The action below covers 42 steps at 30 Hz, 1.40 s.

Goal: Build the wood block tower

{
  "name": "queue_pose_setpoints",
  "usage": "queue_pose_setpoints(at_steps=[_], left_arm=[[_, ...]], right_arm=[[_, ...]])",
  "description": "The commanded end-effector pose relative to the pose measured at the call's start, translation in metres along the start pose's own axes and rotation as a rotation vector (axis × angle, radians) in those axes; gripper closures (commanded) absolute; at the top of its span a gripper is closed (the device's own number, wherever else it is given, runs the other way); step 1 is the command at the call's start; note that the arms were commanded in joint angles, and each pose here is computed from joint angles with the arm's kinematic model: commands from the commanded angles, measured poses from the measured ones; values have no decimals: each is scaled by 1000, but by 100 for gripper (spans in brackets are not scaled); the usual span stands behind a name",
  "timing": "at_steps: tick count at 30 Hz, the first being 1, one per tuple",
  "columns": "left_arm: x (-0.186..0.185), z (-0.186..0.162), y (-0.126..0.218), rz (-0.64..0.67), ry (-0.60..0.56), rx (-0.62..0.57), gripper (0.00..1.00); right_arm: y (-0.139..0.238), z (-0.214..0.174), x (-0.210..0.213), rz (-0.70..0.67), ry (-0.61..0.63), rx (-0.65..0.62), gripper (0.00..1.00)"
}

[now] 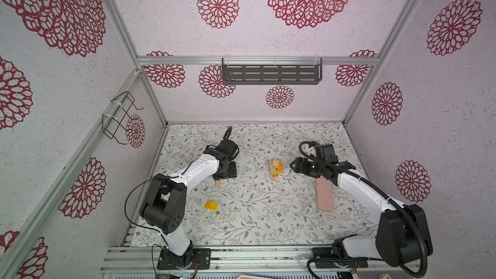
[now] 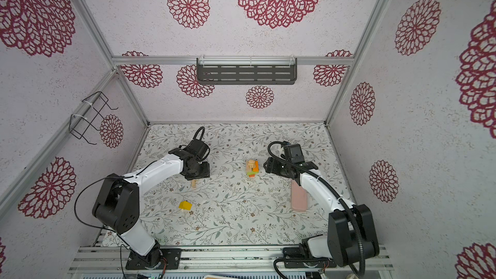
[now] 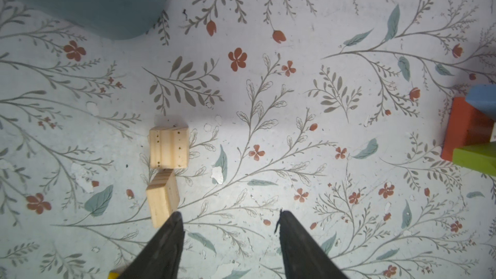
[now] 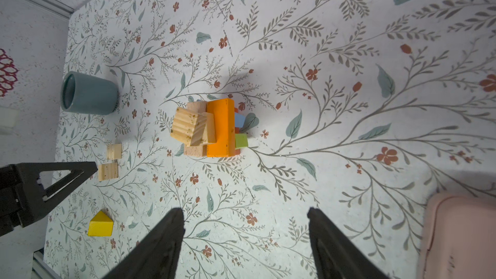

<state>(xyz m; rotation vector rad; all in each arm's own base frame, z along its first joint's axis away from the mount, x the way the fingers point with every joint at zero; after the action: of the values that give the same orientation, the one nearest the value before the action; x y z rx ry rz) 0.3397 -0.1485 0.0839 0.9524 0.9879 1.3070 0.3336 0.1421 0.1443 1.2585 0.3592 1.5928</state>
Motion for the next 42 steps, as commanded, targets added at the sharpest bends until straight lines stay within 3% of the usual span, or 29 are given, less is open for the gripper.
queue_pose_setpoints(at_steps=[1, 15, 29, 42], left_arm=[[10, 11, 2, 1, 36, -51, 42], [27, 12, -19, 68, 52, -16, 51], [33, 23, -42, 72, 61, 15, 49], [44, 13, -55, 86, 73, 47, 48]], right_arm=[[1, 4, 9, 19, 2, 0, 25], [-7, -1, 9, 22, 19, 41, 27], [-14, -3, 6, 16, 31, 63, 26], [-20, -2, 7, 16, 33, 78, 26]])
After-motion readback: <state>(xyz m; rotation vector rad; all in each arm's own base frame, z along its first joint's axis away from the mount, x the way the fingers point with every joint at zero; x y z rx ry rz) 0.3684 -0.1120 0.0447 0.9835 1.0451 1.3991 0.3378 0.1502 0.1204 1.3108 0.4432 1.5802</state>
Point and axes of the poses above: each gripper's point midway between its finger pads, its own y axis back along the fingers, its own x axis along the line the jaws close on, z = x × y, the point moved 1 cm from there along y, back along the fingers, and after that the axes turned 9 degrees about -y, right-handed, at the moved point
